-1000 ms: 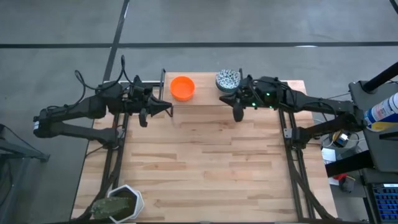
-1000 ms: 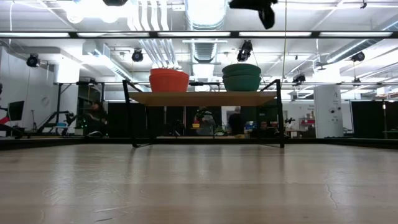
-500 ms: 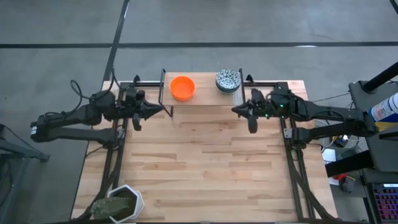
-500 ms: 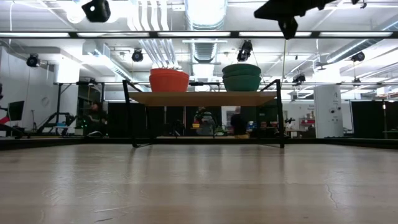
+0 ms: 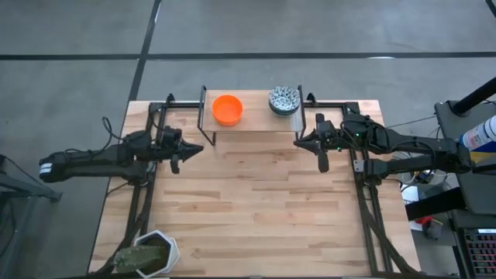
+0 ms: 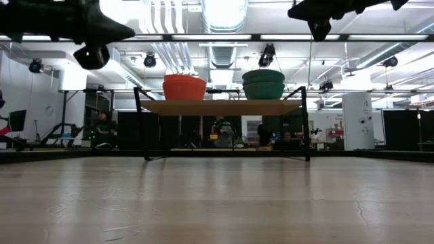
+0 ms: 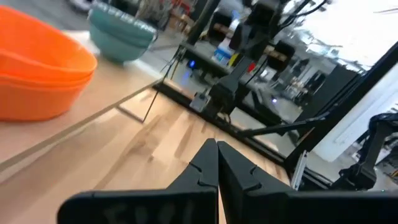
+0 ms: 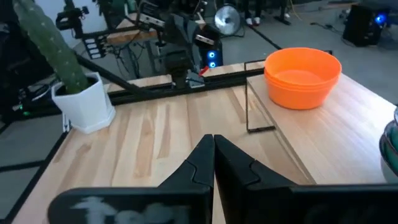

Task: Pick & Place Mini bowls
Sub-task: Return to Home Position

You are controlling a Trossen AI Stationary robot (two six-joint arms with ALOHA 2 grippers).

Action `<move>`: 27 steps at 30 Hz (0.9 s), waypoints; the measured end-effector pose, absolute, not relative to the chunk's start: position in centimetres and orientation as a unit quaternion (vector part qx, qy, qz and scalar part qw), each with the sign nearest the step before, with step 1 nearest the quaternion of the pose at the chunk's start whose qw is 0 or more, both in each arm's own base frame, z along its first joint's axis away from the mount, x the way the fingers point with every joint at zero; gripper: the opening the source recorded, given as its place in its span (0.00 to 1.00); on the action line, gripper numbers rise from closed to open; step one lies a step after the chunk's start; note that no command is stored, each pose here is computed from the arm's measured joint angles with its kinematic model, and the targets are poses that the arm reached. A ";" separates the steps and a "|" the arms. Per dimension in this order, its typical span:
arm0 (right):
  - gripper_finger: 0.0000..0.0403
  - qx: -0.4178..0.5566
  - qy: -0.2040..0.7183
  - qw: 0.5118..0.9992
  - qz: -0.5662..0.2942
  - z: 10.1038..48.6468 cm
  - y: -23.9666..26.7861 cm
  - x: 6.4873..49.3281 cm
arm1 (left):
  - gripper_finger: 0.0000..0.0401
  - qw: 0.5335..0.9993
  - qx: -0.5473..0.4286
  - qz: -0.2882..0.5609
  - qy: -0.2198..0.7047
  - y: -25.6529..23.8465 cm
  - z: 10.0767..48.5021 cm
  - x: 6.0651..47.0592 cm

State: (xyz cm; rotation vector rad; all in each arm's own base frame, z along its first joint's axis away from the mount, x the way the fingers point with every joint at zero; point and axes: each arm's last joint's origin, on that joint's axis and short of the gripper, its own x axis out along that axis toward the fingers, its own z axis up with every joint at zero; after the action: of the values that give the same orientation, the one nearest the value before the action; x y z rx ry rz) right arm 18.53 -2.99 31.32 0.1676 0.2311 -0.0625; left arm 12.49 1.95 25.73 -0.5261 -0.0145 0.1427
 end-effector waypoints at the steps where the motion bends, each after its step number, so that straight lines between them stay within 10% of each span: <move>1: 0.02 0.080 0.115 0.990 -0.029 31.2 -3.0 18.5 | 0.00 0.965 -0.253 0.068 -0.016 1.9 25.4 12.4; 27: 0.02 0.087 0.025 0.996 0.006 23.1 -1.7 13.4 | 0.00 0.986 -0.149 0.029 -0.074 1.0 23.8 10.1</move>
State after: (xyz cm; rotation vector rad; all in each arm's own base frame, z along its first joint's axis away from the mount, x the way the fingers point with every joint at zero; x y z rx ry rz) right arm 13.44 -1.74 23.14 0.1736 0.0500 0.0125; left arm 10.06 1.00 23.78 -0.3004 -0.1486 0.0576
